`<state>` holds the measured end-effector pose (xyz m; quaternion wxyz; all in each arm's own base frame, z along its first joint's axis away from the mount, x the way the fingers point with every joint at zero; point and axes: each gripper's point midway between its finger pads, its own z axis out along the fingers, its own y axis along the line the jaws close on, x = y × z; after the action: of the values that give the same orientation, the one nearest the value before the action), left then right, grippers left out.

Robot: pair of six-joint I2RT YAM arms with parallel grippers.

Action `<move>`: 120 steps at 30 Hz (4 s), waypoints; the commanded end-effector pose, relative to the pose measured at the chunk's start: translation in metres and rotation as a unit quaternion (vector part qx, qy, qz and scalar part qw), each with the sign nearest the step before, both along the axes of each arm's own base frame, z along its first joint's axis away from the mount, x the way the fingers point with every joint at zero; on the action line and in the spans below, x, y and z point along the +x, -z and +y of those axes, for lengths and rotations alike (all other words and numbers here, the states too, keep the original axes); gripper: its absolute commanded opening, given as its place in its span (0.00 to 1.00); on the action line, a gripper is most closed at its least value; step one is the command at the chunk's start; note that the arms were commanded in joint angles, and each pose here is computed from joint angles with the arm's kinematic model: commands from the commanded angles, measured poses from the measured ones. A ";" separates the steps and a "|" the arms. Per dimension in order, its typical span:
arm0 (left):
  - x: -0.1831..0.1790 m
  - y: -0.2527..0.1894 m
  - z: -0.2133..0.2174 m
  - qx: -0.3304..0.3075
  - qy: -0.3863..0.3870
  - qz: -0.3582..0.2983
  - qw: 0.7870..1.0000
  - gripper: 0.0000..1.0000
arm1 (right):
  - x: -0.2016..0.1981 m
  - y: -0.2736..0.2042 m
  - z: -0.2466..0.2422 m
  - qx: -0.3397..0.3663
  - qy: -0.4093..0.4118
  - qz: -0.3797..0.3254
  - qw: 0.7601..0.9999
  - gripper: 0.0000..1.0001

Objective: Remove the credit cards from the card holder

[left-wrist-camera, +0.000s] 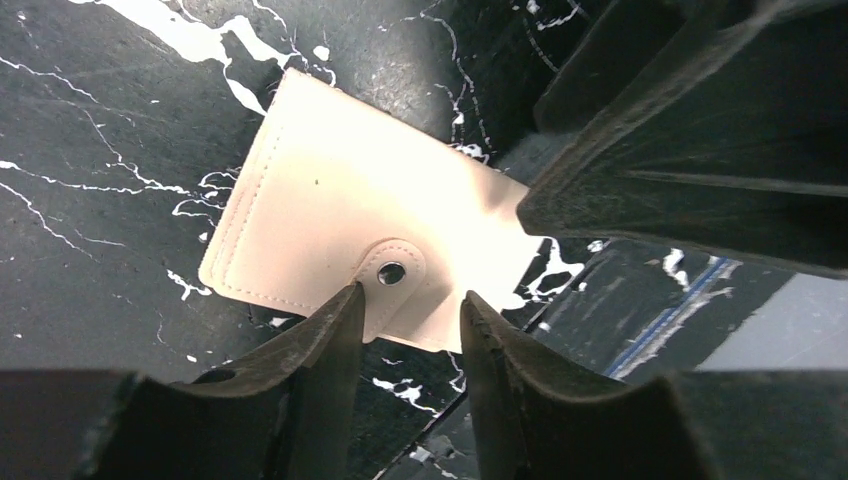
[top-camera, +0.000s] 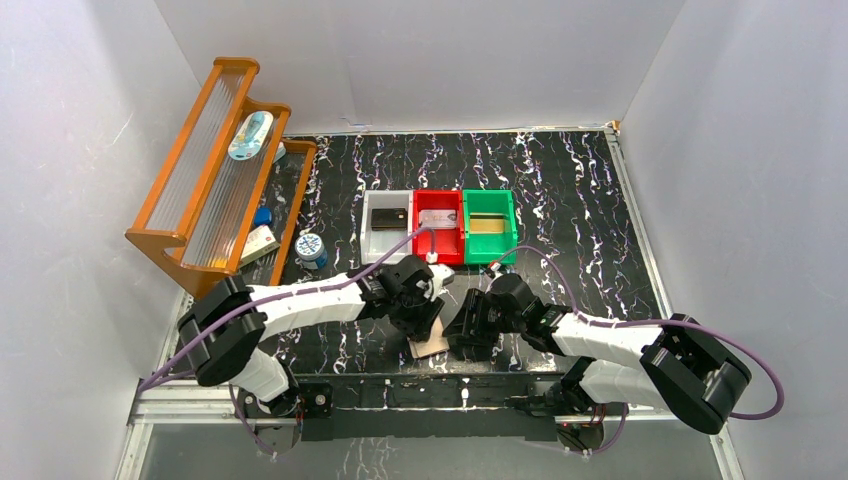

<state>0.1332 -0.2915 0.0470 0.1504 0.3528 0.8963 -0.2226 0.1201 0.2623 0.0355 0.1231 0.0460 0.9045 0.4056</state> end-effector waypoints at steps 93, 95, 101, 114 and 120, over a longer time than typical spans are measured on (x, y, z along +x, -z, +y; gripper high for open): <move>0.033 0.005 0.080 0.002 -0.342 -0.155 0.927 0.39 | 0.028 -0.033 0.052 -0.067 -0.053 -0.034 0.996 0.61; 0.034 0.001 0.077 -0.010 -0.353 -0.151 0.923 0.37 | 0.028 -0.033 0.053 -0.066 -0.055 -0.033 0.996 0.62; 0.036 0.004 0.073 -0.016 -0.373 -0.122 0.919 0.34 | 0.028 -0.032 0.055 -0.066 -0.056 -0.029 0.996 0.62; 0.034 0.005 0.066 -0.026 -0.373 -0.087 0.923 0.03 | 0.024 -0.032 0.057 -0.064 -0.063 -0.022 0.996 0.62; 0.044 -0.039 0.052 -0.070 -0.339 -0.119 0.930 0.00 | 0.034 -0.042 0.048 -0.095 -0.049 -0.048 0.993 0.62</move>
<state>0.1618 -0.2229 0.0402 0.3034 0.0244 0.9425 -0.1382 0.1401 0.3051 0.0517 0.1098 -0.0198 0.9382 0.3276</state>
